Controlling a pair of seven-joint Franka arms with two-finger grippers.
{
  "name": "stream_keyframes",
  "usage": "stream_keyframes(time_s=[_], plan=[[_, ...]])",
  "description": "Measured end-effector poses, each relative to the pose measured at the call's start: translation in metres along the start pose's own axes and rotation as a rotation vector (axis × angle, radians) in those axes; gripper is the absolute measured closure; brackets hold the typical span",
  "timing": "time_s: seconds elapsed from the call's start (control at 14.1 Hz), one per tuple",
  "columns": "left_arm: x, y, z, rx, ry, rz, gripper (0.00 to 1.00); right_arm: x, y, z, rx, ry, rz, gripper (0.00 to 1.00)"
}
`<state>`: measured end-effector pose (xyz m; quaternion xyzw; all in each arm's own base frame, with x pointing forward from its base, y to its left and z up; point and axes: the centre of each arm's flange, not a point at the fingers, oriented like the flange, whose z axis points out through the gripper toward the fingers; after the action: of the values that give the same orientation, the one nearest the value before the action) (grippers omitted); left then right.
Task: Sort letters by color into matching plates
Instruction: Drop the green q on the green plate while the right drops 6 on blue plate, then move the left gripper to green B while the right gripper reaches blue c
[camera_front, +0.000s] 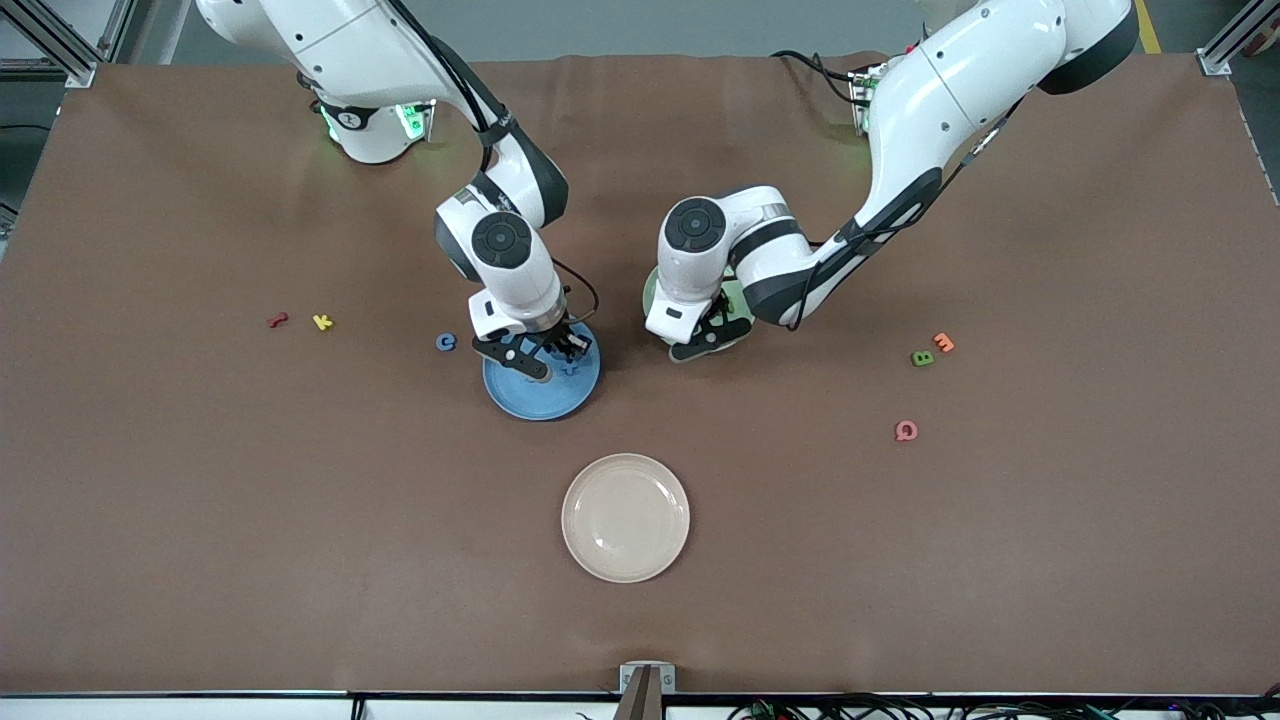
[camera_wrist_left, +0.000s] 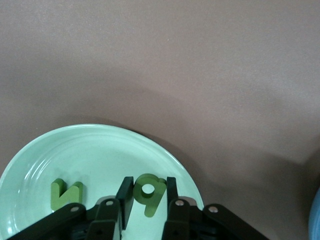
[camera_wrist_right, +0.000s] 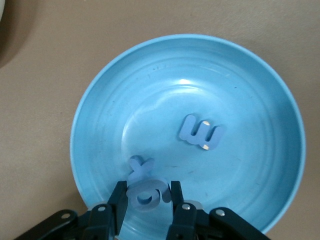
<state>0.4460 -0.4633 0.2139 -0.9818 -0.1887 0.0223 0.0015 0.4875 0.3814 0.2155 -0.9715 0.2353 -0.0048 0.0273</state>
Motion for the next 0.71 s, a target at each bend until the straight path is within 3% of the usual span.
stream_keyframes(time_s=[0.14,0.36,0.43,0.57,0.71], plan=[[0.0,0.0,0.0,-0.001,0.0,-0.001,0.61,0.0,-0.001,0.001,-0.009,-0.004,0.002,0.37],[0.003,0.0,-0.002,-0.004,0.002,-0.005,0.31,0.006,-0.006,-0.008,-0.041,-0.014,0.005,0.06],[0.007,-0.001,-0.002,-0.005,0.002,-0.011,0.22,0.008,-0.008,-0.012,-0.048,-0.015,0.002,0.0],[0.019,-0.005,-0.003,-0.007,0.003,-0.021,0.02,0.015,-0.006,-0.013,-0.058,-0.015,-0.032,0.0],[0.041,-0.016,-0.006,-0.01,0.006,0.001,0.0,0.028,0.004,-0.012,-0.079,-0.024,-0.076,0.0]])
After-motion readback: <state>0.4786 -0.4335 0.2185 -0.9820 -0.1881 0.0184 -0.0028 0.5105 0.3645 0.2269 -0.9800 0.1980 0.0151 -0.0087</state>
